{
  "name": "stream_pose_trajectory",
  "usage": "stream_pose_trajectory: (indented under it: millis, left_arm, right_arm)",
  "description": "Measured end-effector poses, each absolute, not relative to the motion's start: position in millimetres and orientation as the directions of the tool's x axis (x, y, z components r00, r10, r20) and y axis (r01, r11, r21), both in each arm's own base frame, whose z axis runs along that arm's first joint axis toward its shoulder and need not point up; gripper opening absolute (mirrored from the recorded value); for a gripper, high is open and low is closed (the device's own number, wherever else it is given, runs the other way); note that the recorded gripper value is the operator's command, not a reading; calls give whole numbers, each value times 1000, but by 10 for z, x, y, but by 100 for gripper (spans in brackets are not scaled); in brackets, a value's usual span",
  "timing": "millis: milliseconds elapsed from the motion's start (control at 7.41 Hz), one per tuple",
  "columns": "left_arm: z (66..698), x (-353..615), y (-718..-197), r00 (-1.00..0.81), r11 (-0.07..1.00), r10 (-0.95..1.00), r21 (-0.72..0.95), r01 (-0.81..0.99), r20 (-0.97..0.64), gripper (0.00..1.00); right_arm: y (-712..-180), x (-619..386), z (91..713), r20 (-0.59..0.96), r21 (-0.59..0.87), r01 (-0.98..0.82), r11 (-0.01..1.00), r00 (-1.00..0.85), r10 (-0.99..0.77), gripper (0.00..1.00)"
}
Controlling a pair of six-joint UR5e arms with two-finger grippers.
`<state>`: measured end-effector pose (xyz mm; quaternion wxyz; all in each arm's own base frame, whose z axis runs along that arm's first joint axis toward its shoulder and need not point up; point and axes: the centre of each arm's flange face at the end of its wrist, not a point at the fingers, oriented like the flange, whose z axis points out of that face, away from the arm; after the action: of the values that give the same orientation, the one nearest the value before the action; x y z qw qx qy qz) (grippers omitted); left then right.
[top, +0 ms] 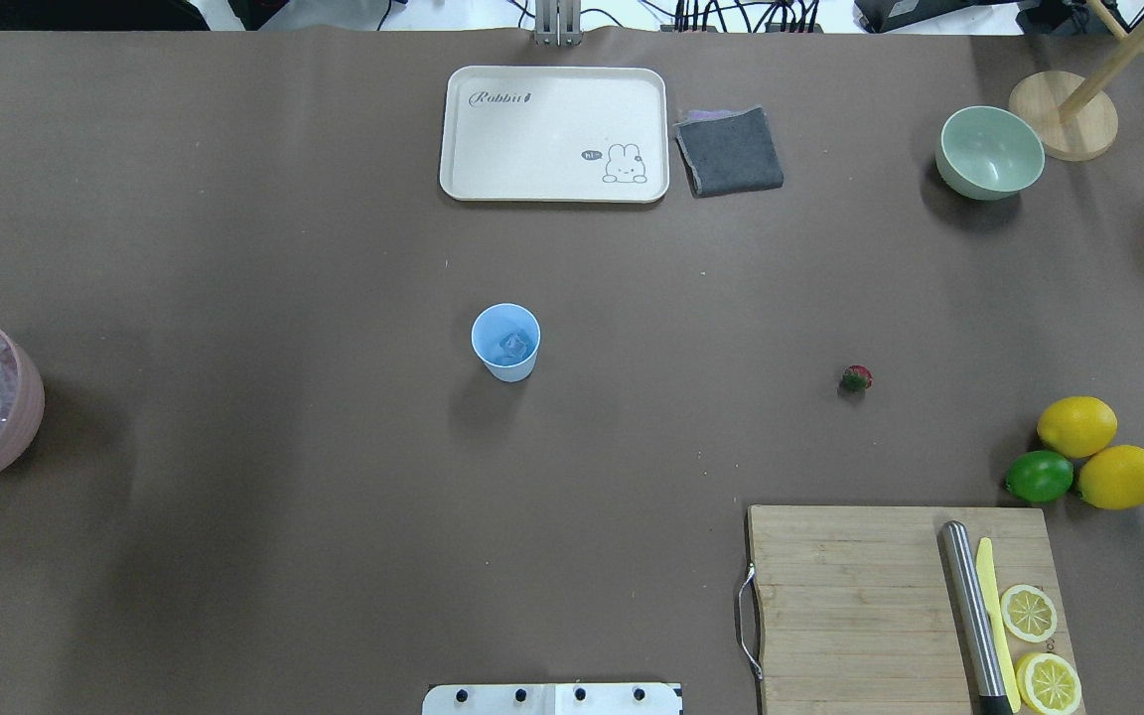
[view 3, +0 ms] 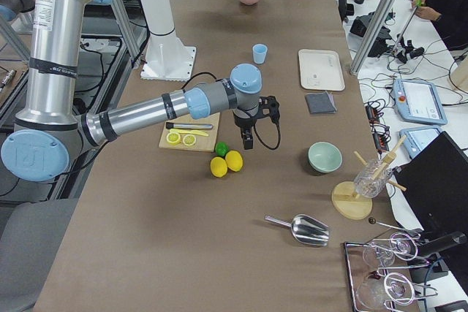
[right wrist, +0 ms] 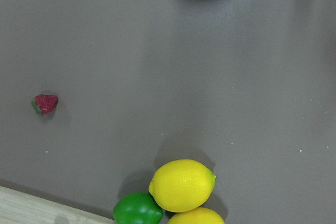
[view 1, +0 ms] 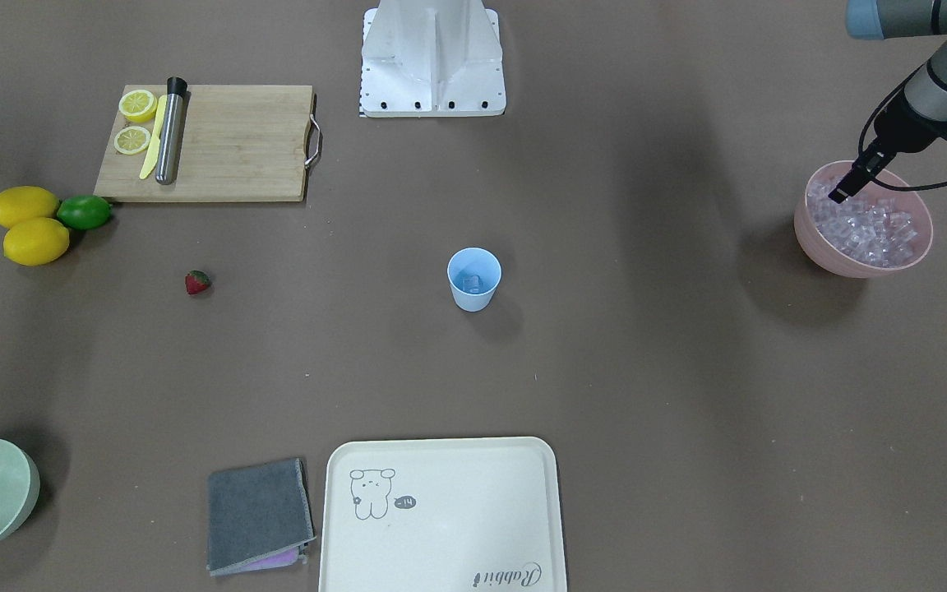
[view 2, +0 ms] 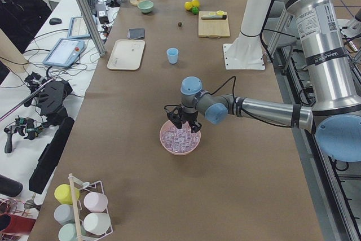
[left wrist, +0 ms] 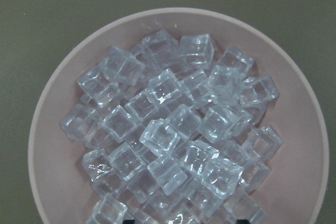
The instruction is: Put ice and strawberries in cup
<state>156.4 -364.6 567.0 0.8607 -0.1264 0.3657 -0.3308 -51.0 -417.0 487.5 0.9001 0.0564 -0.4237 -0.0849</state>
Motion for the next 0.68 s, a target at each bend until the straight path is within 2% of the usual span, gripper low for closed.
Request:
stream_pose_trajectory:
  millis: [675]
  left_arm:
    - [5720, 1715, -3594, 544, 766, -643, -455, 455, -539, 71]
  right_arm:
    - [-4095, -485, 4866, 753, 173, 104, 979, 627, -199, 100]
